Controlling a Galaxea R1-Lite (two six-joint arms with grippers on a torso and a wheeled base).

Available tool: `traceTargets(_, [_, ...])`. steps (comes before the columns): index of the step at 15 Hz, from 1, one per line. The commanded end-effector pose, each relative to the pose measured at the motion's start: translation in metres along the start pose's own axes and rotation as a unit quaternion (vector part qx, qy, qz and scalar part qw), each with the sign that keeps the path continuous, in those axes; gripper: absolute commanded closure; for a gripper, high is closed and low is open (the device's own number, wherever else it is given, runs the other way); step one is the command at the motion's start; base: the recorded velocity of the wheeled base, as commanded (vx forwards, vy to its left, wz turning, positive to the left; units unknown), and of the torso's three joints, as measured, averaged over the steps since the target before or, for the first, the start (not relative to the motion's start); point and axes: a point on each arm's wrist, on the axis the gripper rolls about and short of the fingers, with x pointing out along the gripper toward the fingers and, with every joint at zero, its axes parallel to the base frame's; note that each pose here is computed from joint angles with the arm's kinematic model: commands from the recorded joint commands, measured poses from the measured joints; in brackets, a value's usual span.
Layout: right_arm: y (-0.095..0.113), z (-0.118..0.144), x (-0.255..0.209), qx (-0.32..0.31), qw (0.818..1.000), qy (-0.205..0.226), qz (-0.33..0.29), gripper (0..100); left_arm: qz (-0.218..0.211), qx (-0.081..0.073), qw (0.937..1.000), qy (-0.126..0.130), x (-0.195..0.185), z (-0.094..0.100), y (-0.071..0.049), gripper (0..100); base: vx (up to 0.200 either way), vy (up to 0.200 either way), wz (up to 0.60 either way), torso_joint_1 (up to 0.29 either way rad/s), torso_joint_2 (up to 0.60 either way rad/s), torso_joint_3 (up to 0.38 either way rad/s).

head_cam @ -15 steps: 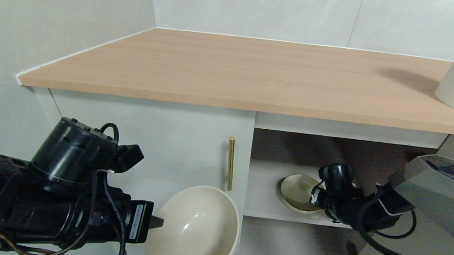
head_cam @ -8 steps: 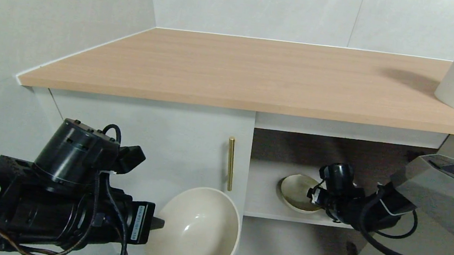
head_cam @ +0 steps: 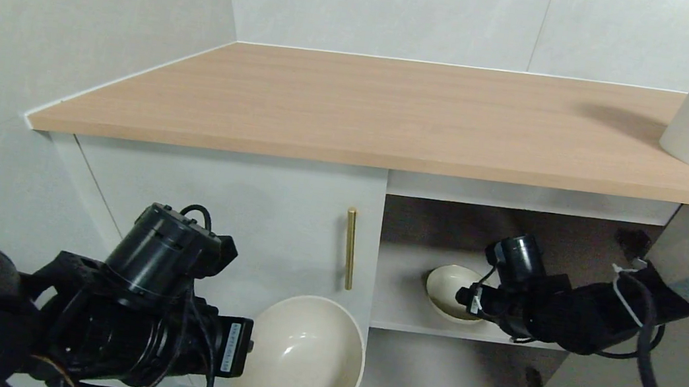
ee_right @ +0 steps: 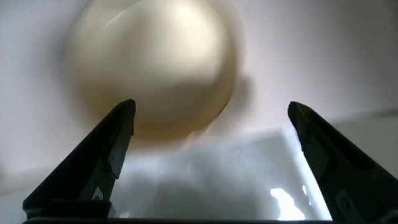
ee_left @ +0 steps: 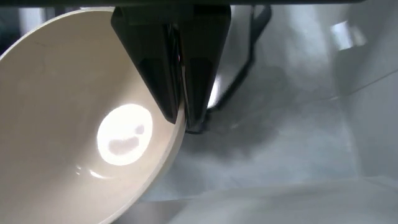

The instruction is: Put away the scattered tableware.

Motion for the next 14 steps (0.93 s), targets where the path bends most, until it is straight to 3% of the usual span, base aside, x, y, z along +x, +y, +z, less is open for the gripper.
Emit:
traceTargets(1, [0.02, 0.002, -0.067, -0.029, 0.996, 0.014, 0.084, 0, 0.021, 0.012, 0.9995, 0.021, 0.022, -0.009, -0.014, 100, 0.0, 0.0, 0.0, 0.0, 0.0, 0.0])
traceTargets(5, [0.04, -0.017, -0.138, -0.093, 0.98, 0.07, 0.159, 0, 0.078, 0.032, 0.9962, 0.024, 0.056, -0.018, -0.02, 100, 0.0, 0.0, 0.0, 0.0, 0.0, 0.0])
traceTargets(10, [0.047, -0.045, -0.164, -0.168, 0.963, 0.084, 0.193, 0, 0.074, 0.037, 0.9963, 0.023, 0.06, -0.011, -0.03, 100, 0.0, 0.0, 0.0, 0.0, 0.0, 0.0])
traceTargets(12, [0.052, -0.054, -0.166, -0.185, 0.958, 0.092, 0.199, 0, 0.07, 0.033, 0.9968, 0.016, 0.059, -0.008, -0.033, 100, 0.0, 0.0, 0.0, 0.0, 0.0, 0.0])
traceTargets(14, [0.057, -0.067, -0.159, -0.208, 0.953, 0.105, 0.193, 0, 0.062, 0.012, 0.998, 0.002, 0.057, 0.0, -0.038, 100, 0.0, 0.0, 0.0, 0.0, 0.0, 0.0])
